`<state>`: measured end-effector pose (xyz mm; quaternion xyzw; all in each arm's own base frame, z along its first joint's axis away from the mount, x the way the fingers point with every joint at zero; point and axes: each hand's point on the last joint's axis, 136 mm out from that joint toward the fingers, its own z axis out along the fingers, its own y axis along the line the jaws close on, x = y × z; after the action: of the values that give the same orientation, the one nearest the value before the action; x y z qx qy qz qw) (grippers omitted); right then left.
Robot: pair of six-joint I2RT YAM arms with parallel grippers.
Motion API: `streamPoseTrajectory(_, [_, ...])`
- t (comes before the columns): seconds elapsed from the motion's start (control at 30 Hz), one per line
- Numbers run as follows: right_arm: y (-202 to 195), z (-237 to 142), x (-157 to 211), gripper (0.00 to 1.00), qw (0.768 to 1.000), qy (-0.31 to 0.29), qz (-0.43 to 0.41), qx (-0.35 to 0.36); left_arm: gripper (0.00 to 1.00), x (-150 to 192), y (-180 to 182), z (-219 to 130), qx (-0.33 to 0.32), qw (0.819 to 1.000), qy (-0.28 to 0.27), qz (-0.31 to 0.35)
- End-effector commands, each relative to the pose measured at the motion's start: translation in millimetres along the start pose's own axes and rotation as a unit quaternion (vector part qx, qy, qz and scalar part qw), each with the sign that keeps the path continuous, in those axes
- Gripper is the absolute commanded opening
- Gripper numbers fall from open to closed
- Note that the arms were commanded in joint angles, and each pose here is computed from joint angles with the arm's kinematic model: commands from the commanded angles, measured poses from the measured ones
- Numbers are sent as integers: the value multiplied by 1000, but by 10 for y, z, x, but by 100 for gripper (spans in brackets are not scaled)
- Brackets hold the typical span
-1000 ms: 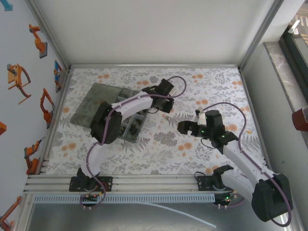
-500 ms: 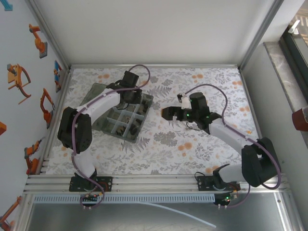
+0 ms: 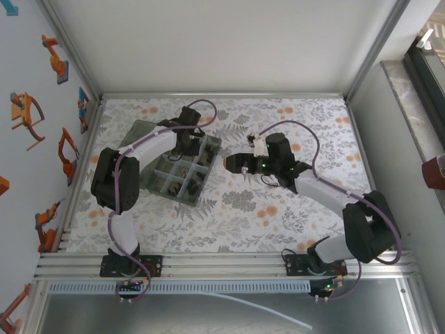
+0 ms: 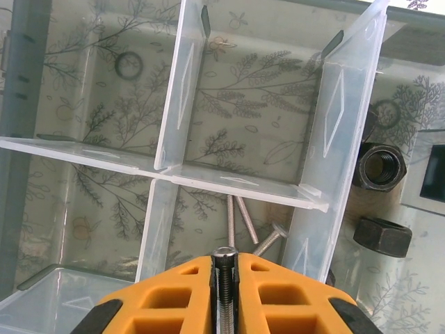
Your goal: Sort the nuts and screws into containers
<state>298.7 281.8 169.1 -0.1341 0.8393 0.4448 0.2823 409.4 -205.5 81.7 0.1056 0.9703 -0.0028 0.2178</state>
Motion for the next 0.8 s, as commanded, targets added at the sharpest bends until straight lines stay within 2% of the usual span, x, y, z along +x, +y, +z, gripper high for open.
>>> streamPoseTrajectory(0.0, [23, -64, 12, 100, 1000, -4, -16, 7, 12, -37, 37, -31, -11, 1000, 2, 6])
streamPoseTrajectory(0.33, [15, -65, 38, 100, 1000, -7, -9, 3, 22, -108, -94, -219, -15, 999, -26, 16])
streamPoseTrajectory(0.5, [-112, -140, 129, 100, 1000, -13, 6, 23, 33, -189, -736, -421, 69, 993, -67, 71])
streamPoseTrajectory(0.63, [-248, -207, 245, 100, 999, -12, 31, 37, 34, -116, -1282, -354, 162, 983, -38, 78])
streamPoseTrajectory(0.77, [-403, -359, 376, 100, 996, -19, 52, 66, 35, -15, -1717, -264, 193, 974, -22, 116])
